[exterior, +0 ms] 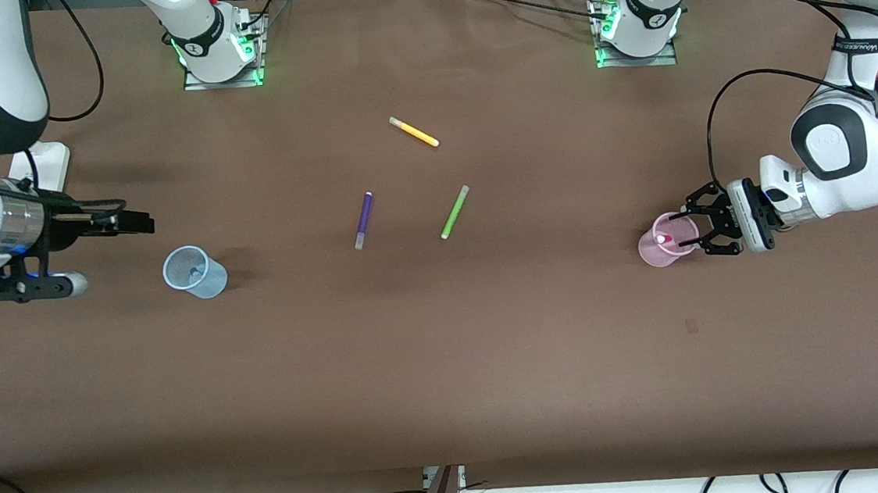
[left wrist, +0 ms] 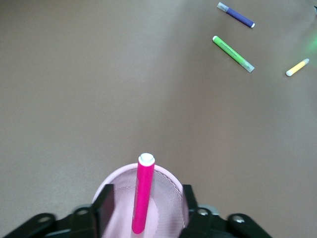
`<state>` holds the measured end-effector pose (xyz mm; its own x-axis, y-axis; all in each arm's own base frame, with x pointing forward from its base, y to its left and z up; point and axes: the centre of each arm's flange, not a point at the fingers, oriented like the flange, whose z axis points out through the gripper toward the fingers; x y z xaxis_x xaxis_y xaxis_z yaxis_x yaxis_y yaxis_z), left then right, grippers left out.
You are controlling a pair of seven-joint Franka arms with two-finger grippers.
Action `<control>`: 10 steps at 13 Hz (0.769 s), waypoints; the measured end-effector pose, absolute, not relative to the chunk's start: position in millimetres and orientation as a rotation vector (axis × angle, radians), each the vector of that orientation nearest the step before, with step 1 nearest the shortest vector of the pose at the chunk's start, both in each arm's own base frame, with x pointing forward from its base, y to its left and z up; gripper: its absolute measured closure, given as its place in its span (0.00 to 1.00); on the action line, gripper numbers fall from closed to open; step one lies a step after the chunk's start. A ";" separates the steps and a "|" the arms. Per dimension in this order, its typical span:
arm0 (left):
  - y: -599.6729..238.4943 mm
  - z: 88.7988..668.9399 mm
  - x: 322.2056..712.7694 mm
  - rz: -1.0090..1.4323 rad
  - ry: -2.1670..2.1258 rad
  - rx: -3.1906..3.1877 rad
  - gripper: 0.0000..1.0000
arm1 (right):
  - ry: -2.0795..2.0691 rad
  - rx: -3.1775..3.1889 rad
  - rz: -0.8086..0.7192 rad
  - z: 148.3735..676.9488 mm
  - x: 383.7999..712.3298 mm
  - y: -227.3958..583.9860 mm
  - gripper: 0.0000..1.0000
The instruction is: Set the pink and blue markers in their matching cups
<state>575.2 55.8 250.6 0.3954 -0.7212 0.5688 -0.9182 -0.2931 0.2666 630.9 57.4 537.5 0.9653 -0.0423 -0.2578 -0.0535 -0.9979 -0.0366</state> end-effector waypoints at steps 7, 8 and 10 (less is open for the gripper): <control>47.1 347.4 604.2 0.442 -1.114 2.293 0.00 | 0.224 -3.086 0.205 620.6 576.0 -6.3 0.00; 41.4 370.0 606.1 0.416 -1.072 2.356 0.00 | 0.218 -3.086 0.201 624.2 568.5 -5.8 0.00; 24.2 413.0 610.6 0.339 -0.978 2.478 0.00 | 0.177 -3.103 0.205 624.5 561.2 -5.3 0.00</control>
